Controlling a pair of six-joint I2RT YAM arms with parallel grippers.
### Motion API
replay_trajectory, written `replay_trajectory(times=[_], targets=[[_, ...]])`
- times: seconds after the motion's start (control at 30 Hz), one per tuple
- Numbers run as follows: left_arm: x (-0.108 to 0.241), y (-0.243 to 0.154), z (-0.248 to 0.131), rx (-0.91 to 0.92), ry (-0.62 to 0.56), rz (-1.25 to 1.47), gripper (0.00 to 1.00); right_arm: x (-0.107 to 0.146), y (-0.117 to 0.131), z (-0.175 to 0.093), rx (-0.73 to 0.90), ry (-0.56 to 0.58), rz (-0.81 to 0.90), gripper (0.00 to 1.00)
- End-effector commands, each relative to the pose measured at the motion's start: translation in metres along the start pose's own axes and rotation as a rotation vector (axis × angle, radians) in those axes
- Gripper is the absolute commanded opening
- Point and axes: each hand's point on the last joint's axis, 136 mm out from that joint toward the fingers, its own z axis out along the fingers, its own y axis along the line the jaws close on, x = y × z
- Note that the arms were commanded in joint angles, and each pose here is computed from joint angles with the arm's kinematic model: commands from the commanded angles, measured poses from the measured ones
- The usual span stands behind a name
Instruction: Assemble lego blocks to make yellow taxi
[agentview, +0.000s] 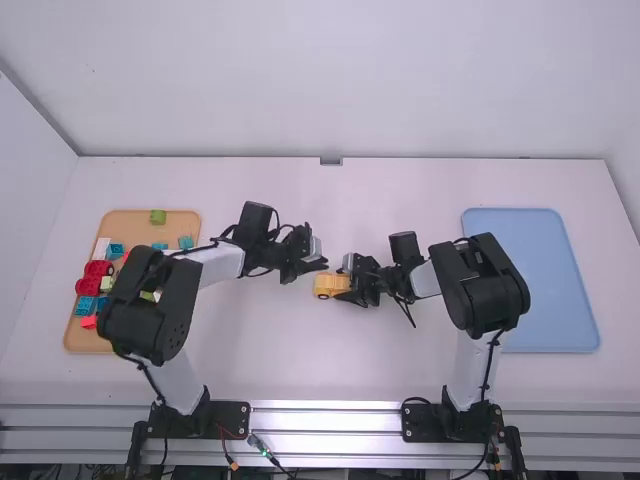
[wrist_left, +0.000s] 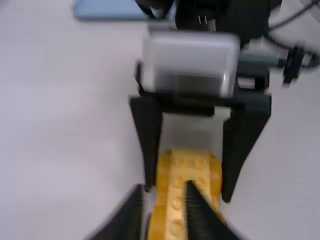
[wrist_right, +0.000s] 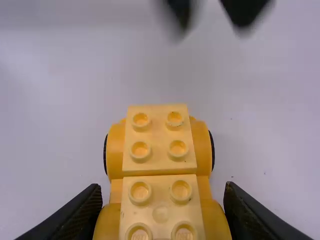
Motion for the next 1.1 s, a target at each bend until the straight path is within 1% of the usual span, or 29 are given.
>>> replay_trajectory(times=[0.0, 0.13, 0.23, 0.3, 0.37, 0.43, 0.47, 0.6, 0.83, 0.9, 1.0, 1.07], targets=[[-0.014, -0.004, -0.004, 0.012, -0.029, -0.028, 0.02, 0.012, 0.004, 0.002, 0.005, 0.041, 0.02, 0.52], [0.006, -0.012, 0.009, 0.017, 0.07, -0.07, 0.02, 0.011, 0.004, 0.004, 0.001, 0.04, 0.014, 0.52], [0.015, -0.017, 0.017, 0.04, 0.076, -0.061, 0.02, 0.01, 0.003, 0.004, 0.003, 0.042, 0.017, 0.52], [0.03, -0.023, 0.024, 0.069, 0.099, -0.074, 0.02, 0.01, 0.002, 0.004, 0.005, 0.042, 0.016, 0.52], [0.035, -0.025, 0.026, 0.077, 0.103, -0.09, 0.02, 0.01, 0.003, 0.004, 0.005, 0.042, 0.017, 0.52], [0.053, -0.028, 0.031, 0.087, 0.132, -0.121, 0.02, 0.011, 0.003, 0.004, 0.005, 0.043, 0.017, 0.52], [0.054, -0.027, 0.032, 0.086, 0.135, -0.124, 0.02, 0.01, 0.003, 0.004, 0.005, 0.042, 0.017, 0.52], [0.091, -0.03, 0.037, 0.066, 0.251, -0.18, 0.02, 0.01, 0.003, 0.004, 0.005, 0.042, 0.016, 0.52], [0.122, -0.042, 0.047, 0.099, 0.297, -0.229, 0.02, 0.01, 0.002, 0.004, 0.006, 0.042, 0.016, 0.52], [0.125, -0.041, 0.045, 0.091, 0.315, -0.231, 0.02, 0.01, 0.002, 0.004, 0.005, 0.042, 0.017, 0.52], [0.108, -0.029, 0.037, 0.082, 0.287, -0.243, 0.02, 0.01, 0.002, 0.004, 0.006, 0.042, 0.016, 0.52], [0.074, -0.021, 0.022, 0.094, 0.235, -0.221, 0.02, 0.01, 0.002, 0.004, 0.006, 0.042, 0.015, 0.53]])
